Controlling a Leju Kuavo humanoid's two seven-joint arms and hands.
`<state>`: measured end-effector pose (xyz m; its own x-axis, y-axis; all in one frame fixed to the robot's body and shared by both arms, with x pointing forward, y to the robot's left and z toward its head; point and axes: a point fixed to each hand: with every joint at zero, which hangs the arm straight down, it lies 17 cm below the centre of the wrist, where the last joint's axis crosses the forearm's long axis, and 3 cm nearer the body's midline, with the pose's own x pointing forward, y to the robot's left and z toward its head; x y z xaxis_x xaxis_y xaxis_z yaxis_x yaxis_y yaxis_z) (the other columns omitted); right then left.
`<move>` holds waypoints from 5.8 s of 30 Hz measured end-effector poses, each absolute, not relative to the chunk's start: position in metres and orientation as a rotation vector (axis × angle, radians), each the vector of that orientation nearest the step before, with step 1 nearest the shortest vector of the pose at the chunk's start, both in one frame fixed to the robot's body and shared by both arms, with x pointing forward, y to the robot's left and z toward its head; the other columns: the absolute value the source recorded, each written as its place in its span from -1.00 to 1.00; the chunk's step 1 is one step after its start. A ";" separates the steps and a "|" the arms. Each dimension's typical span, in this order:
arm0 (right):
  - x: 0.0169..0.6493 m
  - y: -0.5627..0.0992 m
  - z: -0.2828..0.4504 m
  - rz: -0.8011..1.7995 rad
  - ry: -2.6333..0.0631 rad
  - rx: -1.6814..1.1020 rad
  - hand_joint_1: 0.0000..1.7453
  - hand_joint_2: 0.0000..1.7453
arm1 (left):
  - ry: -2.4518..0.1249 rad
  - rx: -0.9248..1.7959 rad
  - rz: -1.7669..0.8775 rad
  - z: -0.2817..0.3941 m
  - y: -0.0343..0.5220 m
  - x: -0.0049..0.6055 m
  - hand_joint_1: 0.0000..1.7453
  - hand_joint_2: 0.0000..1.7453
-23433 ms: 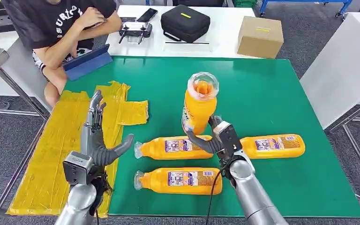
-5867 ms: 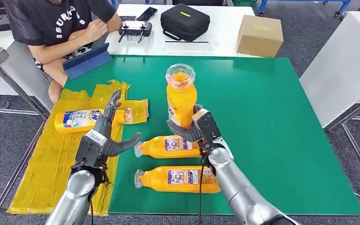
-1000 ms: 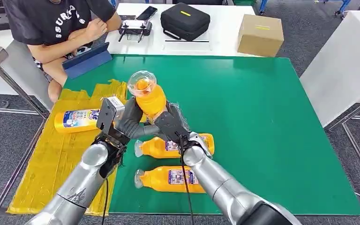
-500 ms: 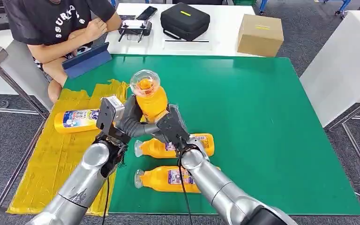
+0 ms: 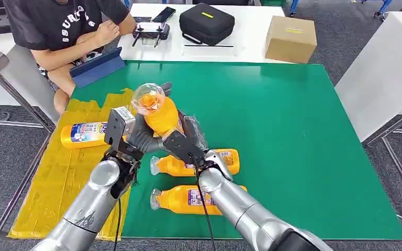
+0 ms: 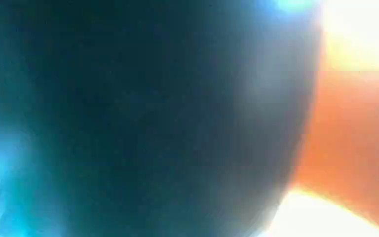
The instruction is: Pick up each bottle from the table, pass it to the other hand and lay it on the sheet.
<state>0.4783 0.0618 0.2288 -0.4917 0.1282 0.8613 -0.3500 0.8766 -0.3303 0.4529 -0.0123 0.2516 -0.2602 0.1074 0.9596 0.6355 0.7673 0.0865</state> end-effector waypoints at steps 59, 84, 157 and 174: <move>0.458 0.086 0.253 0.728 -2.102 0.167 -1.00 -1.00 | -1.961 -0.534 -0.363 0.298 0.038 0.437 1.00 1.00; 0.441 0.040 0.259 0.605 -2.148 0.076 -1.00 -1.00 | -2.019 -0.105 -0.148 0.291 0.131 0.481 1.00 1.00; 0.438 -0.106 0.288 0.940 -2.154 -0.802 -1.00 1.00 | -1.182 1.205 -1.057 0.063 0.295 0.557 -1.00 -1.00; 0.513 -0.167 0.214 1.237 -1.708 -0.770 -1.00 1.00 | -1.648 0.139 -0.711 0.108 0.152 0.499 -1.00 -1.00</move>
<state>0.5125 -0.1668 0.2144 -0.4334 0.8543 0.2871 -0.0063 0.3156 -0.9489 0.4989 0.1523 0.1084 -0.2204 -0.4717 0.8537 0.2977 0.8010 0.5194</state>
